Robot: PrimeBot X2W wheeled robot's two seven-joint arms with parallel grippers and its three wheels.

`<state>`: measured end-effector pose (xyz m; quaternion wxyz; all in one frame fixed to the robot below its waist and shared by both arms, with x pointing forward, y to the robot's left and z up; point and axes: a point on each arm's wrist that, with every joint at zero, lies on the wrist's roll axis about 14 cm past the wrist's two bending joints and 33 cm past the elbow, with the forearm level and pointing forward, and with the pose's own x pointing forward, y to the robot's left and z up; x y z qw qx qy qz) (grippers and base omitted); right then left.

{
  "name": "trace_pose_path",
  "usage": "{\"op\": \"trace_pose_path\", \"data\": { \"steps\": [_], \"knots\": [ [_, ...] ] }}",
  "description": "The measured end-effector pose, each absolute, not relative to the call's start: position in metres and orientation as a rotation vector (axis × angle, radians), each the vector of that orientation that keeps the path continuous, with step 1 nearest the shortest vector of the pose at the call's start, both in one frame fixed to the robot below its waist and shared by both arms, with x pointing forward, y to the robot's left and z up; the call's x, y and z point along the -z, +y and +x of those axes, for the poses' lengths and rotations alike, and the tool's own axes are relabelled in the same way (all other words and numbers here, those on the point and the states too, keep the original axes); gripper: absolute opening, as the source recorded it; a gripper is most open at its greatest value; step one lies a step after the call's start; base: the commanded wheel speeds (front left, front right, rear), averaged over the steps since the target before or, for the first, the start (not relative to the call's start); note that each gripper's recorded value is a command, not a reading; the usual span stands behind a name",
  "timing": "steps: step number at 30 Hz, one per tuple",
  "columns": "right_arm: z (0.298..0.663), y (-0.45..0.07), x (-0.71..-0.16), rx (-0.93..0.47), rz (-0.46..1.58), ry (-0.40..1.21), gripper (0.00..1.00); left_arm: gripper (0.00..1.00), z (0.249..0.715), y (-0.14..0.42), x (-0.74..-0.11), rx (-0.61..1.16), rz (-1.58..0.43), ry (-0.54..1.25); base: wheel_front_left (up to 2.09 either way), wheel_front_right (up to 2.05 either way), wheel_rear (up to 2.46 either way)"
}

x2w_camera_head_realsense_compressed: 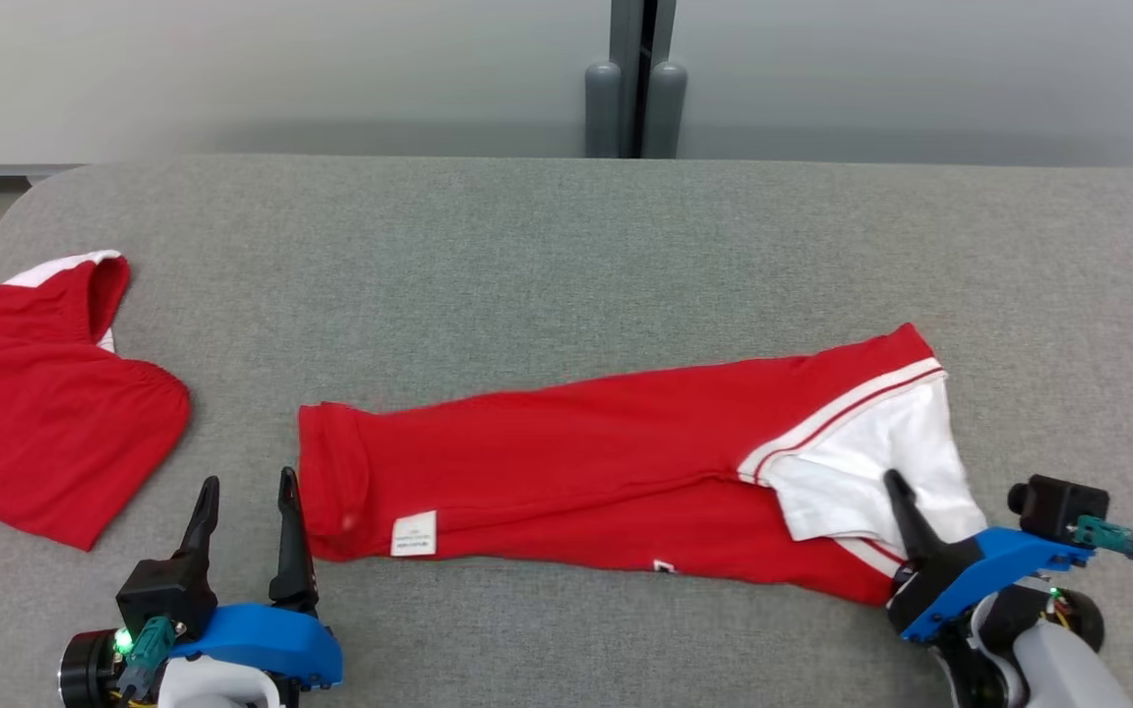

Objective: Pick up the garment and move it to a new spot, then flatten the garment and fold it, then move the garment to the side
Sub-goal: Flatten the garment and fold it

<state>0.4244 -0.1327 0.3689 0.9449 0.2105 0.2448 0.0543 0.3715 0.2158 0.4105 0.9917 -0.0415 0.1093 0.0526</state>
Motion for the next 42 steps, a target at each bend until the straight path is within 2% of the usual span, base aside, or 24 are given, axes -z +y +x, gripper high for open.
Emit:
{"op": "trace_pose_path", "data": {
  "steps": [7,12,15,20,27,33,39,40,42],
  "knots": [
    [0.427,-0.205,-0.397,0.034,0.395,0.352,0.0,1.0,0.384,0.19,-0.415,-0.025,-0.103,0.201,0.0,0.0,0.0],
    [0.427,-0.211,-0.424,0.011,0.372,0.273,0.0,1.0,0.39,0.171,-0.417,0.022,-0.118,0.197,0.0,0.0,0.0],
    [0.429,-0.182,-0.441,-0.081,0.378,0.245,0.0,1.0,0.389,0.163,-0.419,0.044,-0.122,0.194,0.0,0.0,0.0],
    [0.429,-0.102,-0.467,-0.31,0.417,0.236,0.0,1.0,0.38,0.16,-0.421,0.05,-0.136,0.194,0.0,0.0,0.0],
    [0.417,-0.011,-0.48,-0.569,0.418,0.286,0.0,1.0,0.358,0.168,-0.422,0.026,-0.135,0.196,0.0,0.0,0.0],
    [0.409,0.052,-0.479,-0.738,0.388,0.336,0.0,1.0,0.338,0.187,-0.421,-0.048,-0.141,0.202,0.0,0.0,0.0],
    [0.407,0.087,-0.465,-0.82,0.338,0.376,0.0,1.0,0.322,0.204,-0.416,-0.114,-0.143,0.22,0.0,0.0,0.0],
    [0.409,0.089,-0.463,-0.82,0.335,0.378,0.19,1.0,0.321,0.206,-0.415,-0.122,-0.143,0.224,0.0,0.0,0.0],
    [0.413,0.09,-0.461,-0.816,0.318,0.362,1.0,1.0,0.319,0.209,-0.414,-0.135,-0.141,0.229,0.0,0.0,0.0]
  ]
}}
